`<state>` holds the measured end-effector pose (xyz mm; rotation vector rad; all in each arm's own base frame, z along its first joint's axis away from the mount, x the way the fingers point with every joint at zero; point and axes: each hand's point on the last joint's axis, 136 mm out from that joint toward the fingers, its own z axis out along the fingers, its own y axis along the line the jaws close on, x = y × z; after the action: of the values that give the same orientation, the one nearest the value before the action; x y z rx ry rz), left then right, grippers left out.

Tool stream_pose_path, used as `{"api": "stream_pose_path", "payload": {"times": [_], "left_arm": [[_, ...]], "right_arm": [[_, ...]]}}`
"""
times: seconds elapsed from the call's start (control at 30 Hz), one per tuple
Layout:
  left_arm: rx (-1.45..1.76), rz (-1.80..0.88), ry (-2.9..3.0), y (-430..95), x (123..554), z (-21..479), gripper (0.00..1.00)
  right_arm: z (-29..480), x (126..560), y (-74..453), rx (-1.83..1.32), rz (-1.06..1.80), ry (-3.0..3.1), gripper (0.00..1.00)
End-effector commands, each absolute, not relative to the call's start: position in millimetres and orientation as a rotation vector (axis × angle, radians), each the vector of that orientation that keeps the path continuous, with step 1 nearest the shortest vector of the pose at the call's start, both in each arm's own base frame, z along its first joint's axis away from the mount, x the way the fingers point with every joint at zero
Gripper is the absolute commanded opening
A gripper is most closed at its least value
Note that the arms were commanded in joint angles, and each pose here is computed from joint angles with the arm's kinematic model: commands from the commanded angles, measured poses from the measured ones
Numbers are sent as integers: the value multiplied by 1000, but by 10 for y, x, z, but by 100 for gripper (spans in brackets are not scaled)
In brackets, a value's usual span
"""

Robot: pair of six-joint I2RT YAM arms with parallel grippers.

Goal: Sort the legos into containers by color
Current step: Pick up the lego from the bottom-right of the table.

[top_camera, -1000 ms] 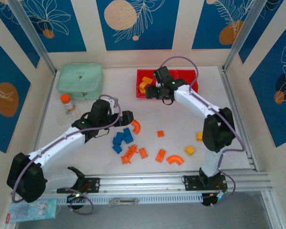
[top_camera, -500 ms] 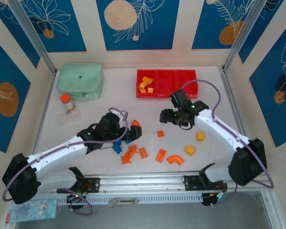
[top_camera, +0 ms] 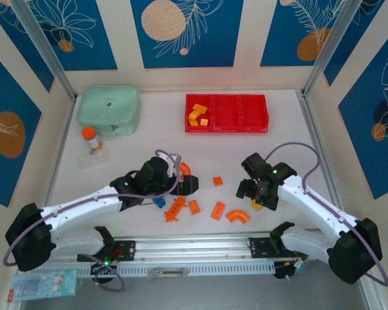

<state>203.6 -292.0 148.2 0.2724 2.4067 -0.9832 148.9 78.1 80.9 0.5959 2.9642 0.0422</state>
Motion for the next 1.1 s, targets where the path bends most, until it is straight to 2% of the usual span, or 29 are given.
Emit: {"api": "stream_pose_path", "payload": {"times": [0.0,0.17,0.33,0.57,0.9,1.07], "left_arm": [[273,-1002,2407,-3002,2048,1489,99],[269,-997,2403,-2994,2049,1467,99],[272,-1015,2391,-2997,2036,1515,99],[264,-1005,2380,-2968,2046,1521,99],[282,-1007,2382,-3018,2064,1550,99],[263,-998,2382,-3002,2080,1529,99]], "right_arm": [[702,1340,643,770,-66,2967,93],[543,1395,673,863,-14,2930,92],[399,1533,752,902,124,2887,86],[282,1648,707,949,135,2862,78],[200,1709,656,921,110,2866,58],[214,1705,642,884,100,2872,44]]}}
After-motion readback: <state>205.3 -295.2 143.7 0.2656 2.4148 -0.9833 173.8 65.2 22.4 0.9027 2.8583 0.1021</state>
